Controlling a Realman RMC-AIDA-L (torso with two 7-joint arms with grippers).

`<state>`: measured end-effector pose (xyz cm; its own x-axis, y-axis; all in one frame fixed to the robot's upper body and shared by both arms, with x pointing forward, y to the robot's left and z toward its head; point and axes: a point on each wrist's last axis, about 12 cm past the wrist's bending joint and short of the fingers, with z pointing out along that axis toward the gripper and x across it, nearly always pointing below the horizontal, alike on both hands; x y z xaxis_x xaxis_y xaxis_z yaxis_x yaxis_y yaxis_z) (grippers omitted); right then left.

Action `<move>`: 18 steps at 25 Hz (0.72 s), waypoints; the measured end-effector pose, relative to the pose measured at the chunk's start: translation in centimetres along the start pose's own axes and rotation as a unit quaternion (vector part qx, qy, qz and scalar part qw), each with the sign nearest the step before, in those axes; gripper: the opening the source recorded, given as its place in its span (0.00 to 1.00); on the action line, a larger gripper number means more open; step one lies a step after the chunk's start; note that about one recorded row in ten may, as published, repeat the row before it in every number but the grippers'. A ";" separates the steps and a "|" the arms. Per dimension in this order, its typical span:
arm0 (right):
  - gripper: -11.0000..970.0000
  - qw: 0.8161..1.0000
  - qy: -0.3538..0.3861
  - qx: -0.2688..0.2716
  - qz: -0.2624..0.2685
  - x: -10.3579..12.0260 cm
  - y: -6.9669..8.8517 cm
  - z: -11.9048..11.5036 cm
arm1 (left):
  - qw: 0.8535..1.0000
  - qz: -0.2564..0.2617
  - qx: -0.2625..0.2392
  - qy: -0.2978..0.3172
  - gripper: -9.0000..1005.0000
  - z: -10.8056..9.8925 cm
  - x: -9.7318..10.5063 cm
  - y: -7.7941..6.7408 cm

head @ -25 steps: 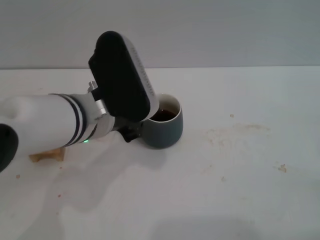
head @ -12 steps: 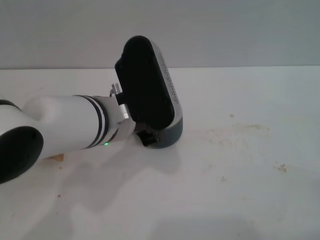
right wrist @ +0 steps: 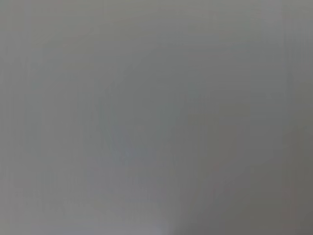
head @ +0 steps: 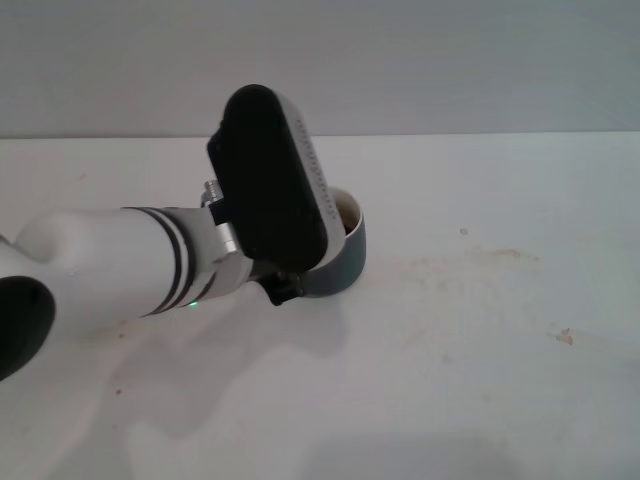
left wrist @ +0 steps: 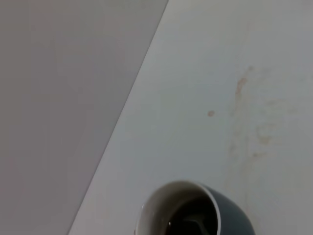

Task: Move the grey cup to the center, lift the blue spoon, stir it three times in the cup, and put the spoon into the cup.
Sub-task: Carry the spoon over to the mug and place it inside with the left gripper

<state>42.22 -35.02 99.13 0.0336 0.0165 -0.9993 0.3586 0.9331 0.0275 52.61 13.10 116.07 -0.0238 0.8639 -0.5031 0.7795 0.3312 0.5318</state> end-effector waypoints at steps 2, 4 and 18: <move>0.01 1.000 0.000 -0.001 0.000 0.0 0.0 0.0 | 1.000 -0.004 -0.002 0.004 0.19 -0.1 0.4 0.0; 0.01 1.000 -0.001 -0.002 0.000 0.0 0.1 0.1 | 1.000 -0.006 -0.005 0.008 0.19 -0.2 0.7 0.2; 0.01 1.000 -0.003 -0.006 0.003 -0.1 0.4 0.3 | 0.999 -0.010 -0.021 0.023 0.19 0.4 1.8 1.7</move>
<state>42.65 -34.76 99.28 0.0413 0.0196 -0.9990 0.3464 0.9375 0.0328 54.16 15.04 115.76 -0.0686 0.8736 -0.4818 0.7514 0.3630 0.5511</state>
